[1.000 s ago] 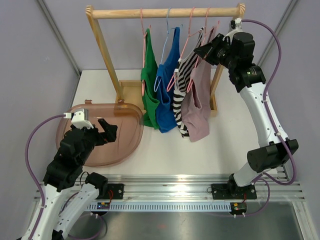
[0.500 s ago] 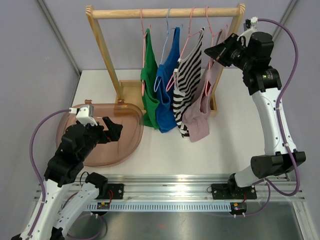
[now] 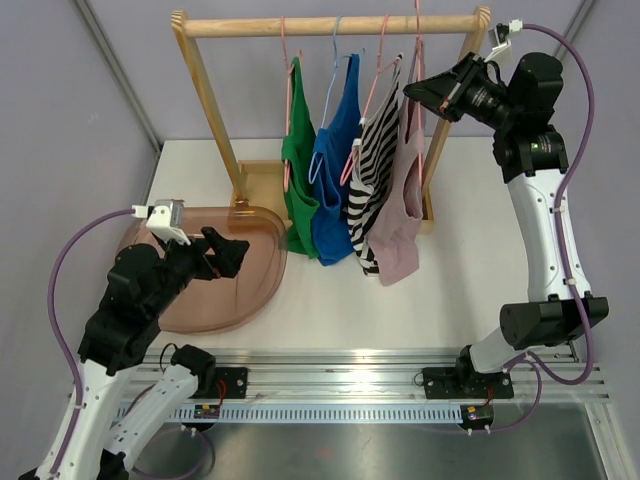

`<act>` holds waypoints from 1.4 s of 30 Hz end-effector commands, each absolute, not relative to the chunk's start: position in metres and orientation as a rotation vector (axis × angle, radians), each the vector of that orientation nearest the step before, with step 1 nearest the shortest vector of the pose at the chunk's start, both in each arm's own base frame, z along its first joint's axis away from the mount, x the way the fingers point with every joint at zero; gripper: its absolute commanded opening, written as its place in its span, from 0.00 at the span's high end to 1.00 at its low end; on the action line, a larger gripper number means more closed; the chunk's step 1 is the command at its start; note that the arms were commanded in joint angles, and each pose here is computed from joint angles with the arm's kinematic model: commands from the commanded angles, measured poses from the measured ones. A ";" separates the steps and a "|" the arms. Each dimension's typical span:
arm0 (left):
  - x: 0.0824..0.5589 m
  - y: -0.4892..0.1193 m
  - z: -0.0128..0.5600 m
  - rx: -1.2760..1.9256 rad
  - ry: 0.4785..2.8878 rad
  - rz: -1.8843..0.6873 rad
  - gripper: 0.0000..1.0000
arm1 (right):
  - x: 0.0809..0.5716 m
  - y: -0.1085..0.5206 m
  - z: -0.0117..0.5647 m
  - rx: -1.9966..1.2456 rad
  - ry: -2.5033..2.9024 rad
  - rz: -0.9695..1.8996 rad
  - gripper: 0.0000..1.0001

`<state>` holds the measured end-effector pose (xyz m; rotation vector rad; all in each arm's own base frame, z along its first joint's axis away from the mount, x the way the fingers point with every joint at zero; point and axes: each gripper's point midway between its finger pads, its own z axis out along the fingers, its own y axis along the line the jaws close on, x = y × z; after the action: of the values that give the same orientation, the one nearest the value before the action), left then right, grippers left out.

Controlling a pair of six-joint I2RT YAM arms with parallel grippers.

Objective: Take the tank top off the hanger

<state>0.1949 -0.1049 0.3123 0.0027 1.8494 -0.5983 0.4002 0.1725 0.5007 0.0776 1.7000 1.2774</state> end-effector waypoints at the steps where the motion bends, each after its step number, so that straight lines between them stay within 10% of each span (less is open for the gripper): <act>1: 0.196 -0.117 0.345 0.079 1.764 -0.659 0.01 | 0.348 0.178 0.566 -0.110 1.527 1.326 1.00; 24: 0.194 -0.236 0.529 0.369 1.250 -0.878 0.01 | 0.130 0.178 0.504 -0.155 1.624 1.571 1.00; 42: 0.209 -0.368 0.510 0.576 1.163 -0.880 0.12 | 0.052 0.185 0.525 -0.313 1.610 1.762 1.00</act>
<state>0.2086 -0.3766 0.4593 0.6677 1.2925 -0.8626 0.0753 0.1867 0.5072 -0.2077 1.6711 1.7734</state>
